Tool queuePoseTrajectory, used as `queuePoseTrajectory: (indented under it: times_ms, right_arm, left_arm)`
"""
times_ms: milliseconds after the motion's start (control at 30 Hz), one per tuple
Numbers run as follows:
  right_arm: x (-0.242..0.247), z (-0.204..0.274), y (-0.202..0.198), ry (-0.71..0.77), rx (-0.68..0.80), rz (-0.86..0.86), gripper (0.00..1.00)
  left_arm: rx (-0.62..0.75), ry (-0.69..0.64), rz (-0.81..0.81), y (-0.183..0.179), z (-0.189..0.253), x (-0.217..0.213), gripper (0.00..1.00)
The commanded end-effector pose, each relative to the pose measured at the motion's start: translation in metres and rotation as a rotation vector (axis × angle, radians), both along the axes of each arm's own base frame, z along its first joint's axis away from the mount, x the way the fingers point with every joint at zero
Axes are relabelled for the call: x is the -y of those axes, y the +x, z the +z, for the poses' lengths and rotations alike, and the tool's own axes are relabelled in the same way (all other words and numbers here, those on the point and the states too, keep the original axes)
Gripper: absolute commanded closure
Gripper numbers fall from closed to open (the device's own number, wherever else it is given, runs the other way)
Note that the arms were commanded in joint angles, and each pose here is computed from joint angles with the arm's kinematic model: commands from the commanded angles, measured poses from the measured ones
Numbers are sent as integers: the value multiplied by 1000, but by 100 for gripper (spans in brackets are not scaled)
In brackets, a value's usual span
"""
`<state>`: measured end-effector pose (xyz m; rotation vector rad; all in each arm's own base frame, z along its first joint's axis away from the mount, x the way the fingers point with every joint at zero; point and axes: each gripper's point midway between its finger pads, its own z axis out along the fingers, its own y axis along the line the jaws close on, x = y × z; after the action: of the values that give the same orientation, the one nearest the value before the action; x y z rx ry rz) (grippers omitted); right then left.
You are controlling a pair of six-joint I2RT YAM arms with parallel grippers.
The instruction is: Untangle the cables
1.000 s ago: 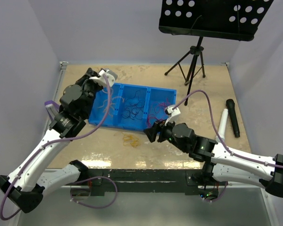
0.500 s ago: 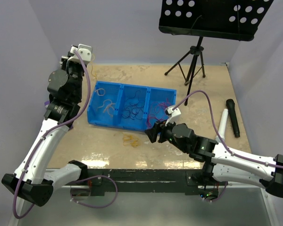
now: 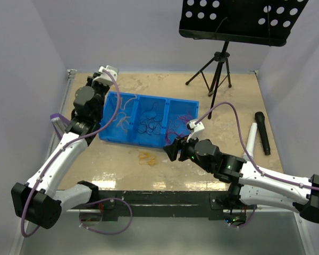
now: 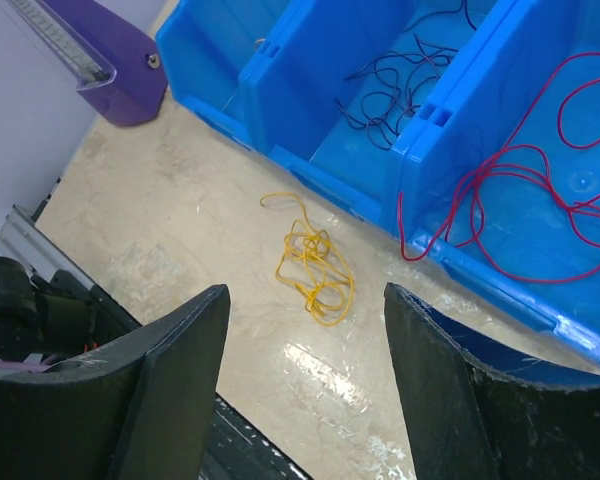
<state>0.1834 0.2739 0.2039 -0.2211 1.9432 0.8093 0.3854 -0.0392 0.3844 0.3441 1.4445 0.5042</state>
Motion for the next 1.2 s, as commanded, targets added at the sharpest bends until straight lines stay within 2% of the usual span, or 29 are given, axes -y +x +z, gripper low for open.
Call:
queuePoseTrajectory:
  times_ms: [0,200,400,567,733,900,1000,1100,1167]
  right_arm:
    - [6,15,3,39,18,-36,33]
    - [9,16,3,46,17,-46,33]
    - [9,13,3,34,14,-45,33]
    - [5,14,5,29,18,-41,33]
    - [5,14,5,33,13,-44,33]
    - [7,13,4,33,10,-45,33]
    - [5,9,3,30,5,-36,33]
    - [0,5,2,22,-2,-21,33]
    - [-4,1,1,22,-14,-10,32]
  left_arm:
    - [-54,36,1,13,-40,2,100]
    - [-150,53,4,22,-89,4,100]
    - [-188,123,-12,6,-118,0,100]
    - [-288,183,-49,-2,-156,2,100]
    - [-367,198,-142,-17,-191,12,100]
    - [-416,196,-163,-22,-209,14,100]
    - [-412,174,-178,-13,-202,20,78]
    - [-396,134,-186,2,-183,29,67]
    - [-382,99,-201,9,-168,35,54]
